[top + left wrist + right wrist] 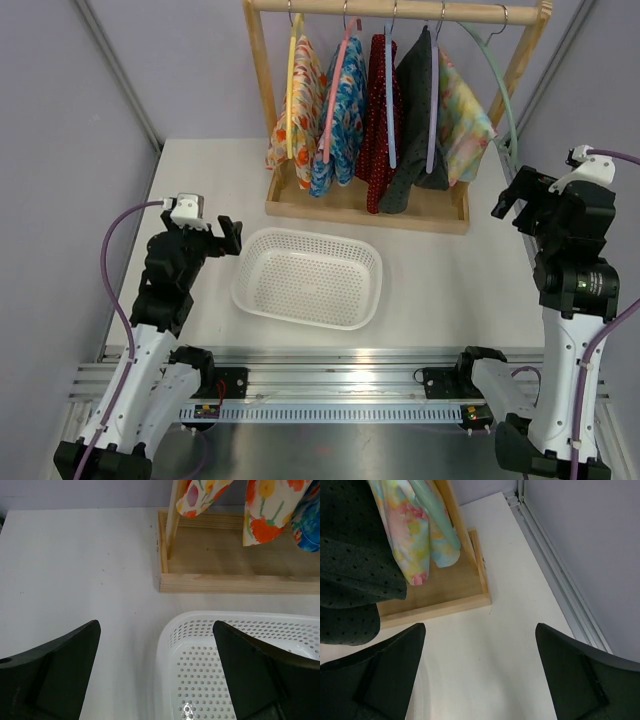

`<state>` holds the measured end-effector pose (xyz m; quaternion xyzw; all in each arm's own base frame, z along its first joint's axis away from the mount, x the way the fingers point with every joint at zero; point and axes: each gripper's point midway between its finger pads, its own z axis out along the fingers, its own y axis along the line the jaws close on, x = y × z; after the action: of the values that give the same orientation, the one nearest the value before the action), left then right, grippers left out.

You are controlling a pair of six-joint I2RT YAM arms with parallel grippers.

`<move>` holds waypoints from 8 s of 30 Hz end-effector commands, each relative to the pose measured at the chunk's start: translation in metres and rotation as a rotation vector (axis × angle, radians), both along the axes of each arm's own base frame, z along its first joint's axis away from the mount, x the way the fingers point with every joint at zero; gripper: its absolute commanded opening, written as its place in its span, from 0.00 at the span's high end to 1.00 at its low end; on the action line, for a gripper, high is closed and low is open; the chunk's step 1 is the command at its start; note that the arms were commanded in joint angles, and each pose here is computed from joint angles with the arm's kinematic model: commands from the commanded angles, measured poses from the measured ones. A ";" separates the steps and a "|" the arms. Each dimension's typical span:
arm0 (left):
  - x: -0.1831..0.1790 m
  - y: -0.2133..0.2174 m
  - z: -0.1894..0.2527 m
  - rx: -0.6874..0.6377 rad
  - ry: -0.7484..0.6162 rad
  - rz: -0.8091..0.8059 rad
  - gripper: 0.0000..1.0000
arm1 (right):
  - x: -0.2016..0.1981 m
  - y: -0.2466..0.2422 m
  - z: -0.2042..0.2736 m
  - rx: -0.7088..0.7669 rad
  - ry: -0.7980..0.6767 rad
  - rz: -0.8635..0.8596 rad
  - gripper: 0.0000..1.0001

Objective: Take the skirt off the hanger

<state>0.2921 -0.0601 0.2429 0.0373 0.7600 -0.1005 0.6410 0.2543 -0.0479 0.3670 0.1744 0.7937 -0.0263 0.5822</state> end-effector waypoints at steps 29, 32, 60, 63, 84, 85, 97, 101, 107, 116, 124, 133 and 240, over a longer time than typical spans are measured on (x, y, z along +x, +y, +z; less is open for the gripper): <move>-0.016 -0.022 0.050 -0.051 -0.142 -0.093 0.01 | 0.099 0.055 0.132 -0.155 -0.151 0.609 0.03; -0.016 -0.022 0.049 -0.044 -0.140 -0.088 0.01 | 0.117 0.048 0.132 -0.159 -0.143 0.596 0.08; -0.013 -0.025 0.041 -0.032 -0.107 -0.103 0.01 | 0.178 0.042 0.114 -0.172 -0.110 0.666 1.00; -0.014 -0.030 0.043 -0.036 -0.111 -0.131 0.01 | 0.168 0.040 0.138 -0.180 -0.172 0.622 1.00; -0.041 -0.089 0.062 -0.151 -0.180 -0.476 0.01 | 0.056 0.039 0.160 -0.335 -0.272 0.478 1.00; -0.043 -0.093 0.062 -0.157 -0.178 -0.498 0.01 | 0.051 0.040 0.157 -0.336 -0.266 0.478 1.00; -0.123 -0.228 0.096 -0.192 -0.210 -0.874 0.01 | -0.025 0.049 0.061 -0.217 -0.120 0.430 1.00; -0.146 -0.288 0.107 -0.221 -0.258 -0.951 0.01 | -0.044 0.060 0.033 -0.156 -0.109 0.457 1.00; -0.146 -0.388 0.092 -0.241 -0.214 -1.024 0.01 | -0.058 0.082 0.010 -0.077 -0.126 0.549 1.00; -0.160 -0.476 0.055 -0.229 -0.160 -1.143 0.01 | -0.062 0.092 0.002 -0.046 -0.150 0.595 1.00; -0.126 -0.500 0.005 -0.076 -0.111 -1.009 0.60 | -0.064 0.092 0.000 -0.041 -0.160 0.587 1.00; -0.145 -0.462 0.060 -0.115 -0.170 -1.053 1.00 | -0.050 0.060 -0.010 -0.106 -0.107 0.447 1.00; -0.172 -0.339 0.037 0.222 -0.336 -1.334 0.01 | 0.122 0.032 0.102 -0.242 -0.113 0.499 0.04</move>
<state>0.1325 -0.3711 0.2349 0.5235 0.5811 -0.3605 0.5083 0.4127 -0.0196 0.4357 -0.0704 0.8003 0.0674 0.5917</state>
